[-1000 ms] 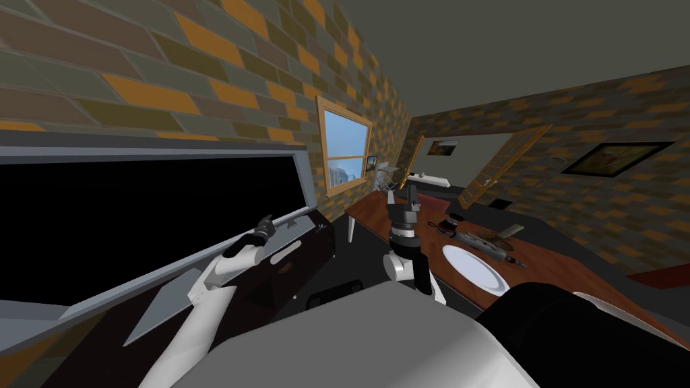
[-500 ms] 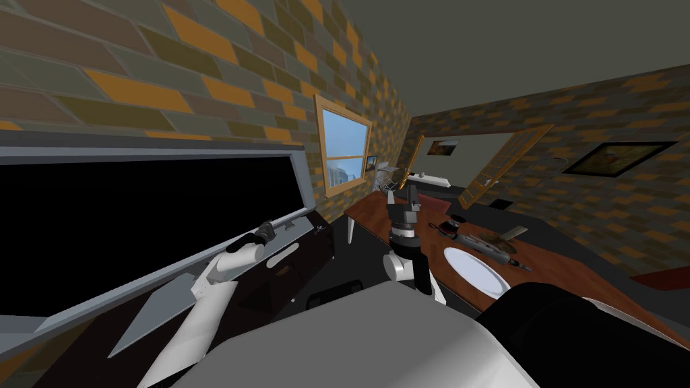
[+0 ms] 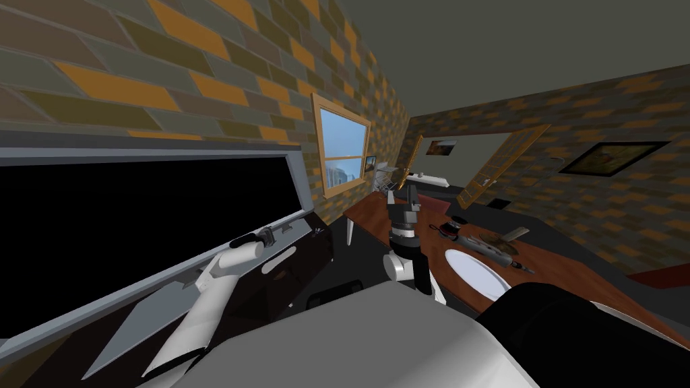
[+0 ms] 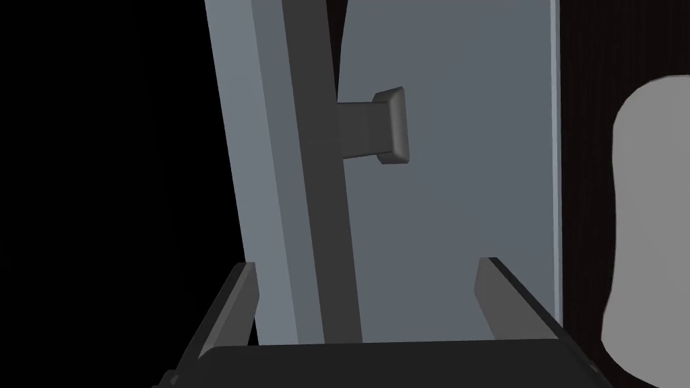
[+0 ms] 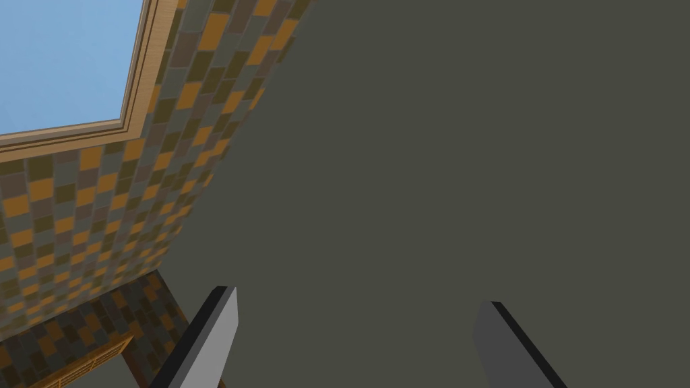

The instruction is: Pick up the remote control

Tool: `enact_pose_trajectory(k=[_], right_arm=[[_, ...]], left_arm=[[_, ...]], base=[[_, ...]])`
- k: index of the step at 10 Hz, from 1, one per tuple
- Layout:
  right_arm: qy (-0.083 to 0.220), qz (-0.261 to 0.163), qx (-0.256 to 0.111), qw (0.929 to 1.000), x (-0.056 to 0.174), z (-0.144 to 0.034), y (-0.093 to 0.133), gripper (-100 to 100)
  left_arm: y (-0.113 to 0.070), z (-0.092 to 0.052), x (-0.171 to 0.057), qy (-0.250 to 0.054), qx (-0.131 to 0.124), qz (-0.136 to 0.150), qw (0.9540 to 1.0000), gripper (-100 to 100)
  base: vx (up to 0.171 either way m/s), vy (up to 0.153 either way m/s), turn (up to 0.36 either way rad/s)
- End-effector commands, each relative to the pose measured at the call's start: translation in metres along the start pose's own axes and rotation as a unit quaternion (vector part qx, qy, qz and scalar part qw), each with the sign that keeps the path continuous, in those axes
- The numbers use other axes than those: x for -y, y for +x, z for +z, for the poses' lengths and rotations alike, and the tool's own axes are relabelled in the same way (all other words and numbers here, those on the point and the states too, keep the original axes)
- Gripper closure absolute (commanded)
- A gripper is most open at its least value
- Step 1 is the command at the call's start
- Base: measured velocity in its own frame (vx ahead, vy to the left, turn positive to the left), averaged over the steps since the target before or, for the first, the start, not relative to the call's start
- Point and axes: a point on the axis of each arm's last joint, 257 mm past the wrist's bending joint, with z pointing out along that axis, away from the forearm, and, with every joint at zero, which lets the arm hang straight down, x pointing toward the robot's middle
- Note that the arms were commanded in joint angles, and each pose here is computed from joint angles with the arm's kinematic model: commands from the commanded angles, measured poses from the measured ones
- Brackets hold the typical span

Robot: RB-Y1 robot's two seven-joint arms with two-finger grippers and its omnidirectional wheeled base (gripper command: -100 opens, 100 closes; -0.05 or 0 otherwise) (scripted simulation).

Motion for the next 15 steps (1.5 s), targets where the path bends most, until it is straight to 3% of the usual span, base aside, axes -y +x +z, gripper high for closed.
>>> enact_pose_trajectory(k=[1,3,4,5,6,7,8,9,11,12,13,14,15], right_arm=[[0.0,0.0,0.0,1.0,0.0,0.0,0.0,0],[0.0,0.0,0.0,1.0,0.0,0.0,0.0,0],[0.0,0.0,0.0,1.0,0.0,0.0,0.0,0],[0.0,0.0,0.0,1.0,0.0,0.0,0.0,0],[0.0,0.0,0.0,1.0,0.0,0.0,0.0,0],[0.0,0.0,0.0,1.0,0.0,0.0,0.0,0],[0.0,0.0,0.0,1.0,0.0,0.0,0.0,0],[0.0,0.0,0.0,1.0,0.0,0.0,0.0,0],[0.0,0.0,0.0,1.0,0.0,0.0,0.0,0],[0.0,0.0,0.0,1.0,0.0,0.0,0.0,0],[0.0,0.0,0.0,1.0,0.0,0.0,0.0,0],[0.0,0.0,0.0,1.0,0.0,0.0,0.0,0],[0.0,0.0,0.0,1.0,0.0,0.0,0.0,0]], left_arm=[[-0.007,0.004,-0.019,-0.034,0.01,-0.008,0.9993,-100],[-0.016,0.008,-0.041,-0.075,0.021,-0.023,0.9967,-100],[-0.016,0.008,-0.041,-0.076,0.022,-0.023,0.9966,-100],[-0.02,0.009,-0.054,-0.106,0.029,-0.035,0.9934,-100],[-0.024,0.009,-0.063,-0.115,0.033,-0.036,0.9921,-100],[-0.029,0.01,-0.079,-0.145,0.041,-0.049,0.9874,-100],[-0.031,0.009,-0.084,-0.154,0.043,-0.05,0.9859,-100],[-0.036,0.01,-0.101,-0.18,0.051,-0.062,0.9803,-100],[-0.036,0.008,-0.106,-0.191,0.054,-0.062,0.9782,-100],[-0.041,0.005,-0.126,-0.224,0.063,-0.074,0.9698,-100],[-0.042,0.004,-0.127,-0.227,0.063,-0.074,0.9691,-100],[-0.046,0.001,-0.147,-0.258,0.072,-0.085,0.9598,-100],[-0.046,0.0,-0.148,-0.261,0.073,-0.085,0.9589,-100]], base=[[0.037,-0.011,-0.016],[0.038,-0.001,-0.028],[0.014,-0.001,0.003],[0.03,-0.004,-0.051],[0.031,-0.001,-0.025],[0.046,0.001,-0.051],[0.042,0.008,-0.027],[0.044,0.011,-0.051],[0.025,0.01,-0.012],[0.03,0.009,-0.051],[0.03,0.013,-0.034],[0.035,0.022,-0.059],[0.034,0.02,-0.036]])
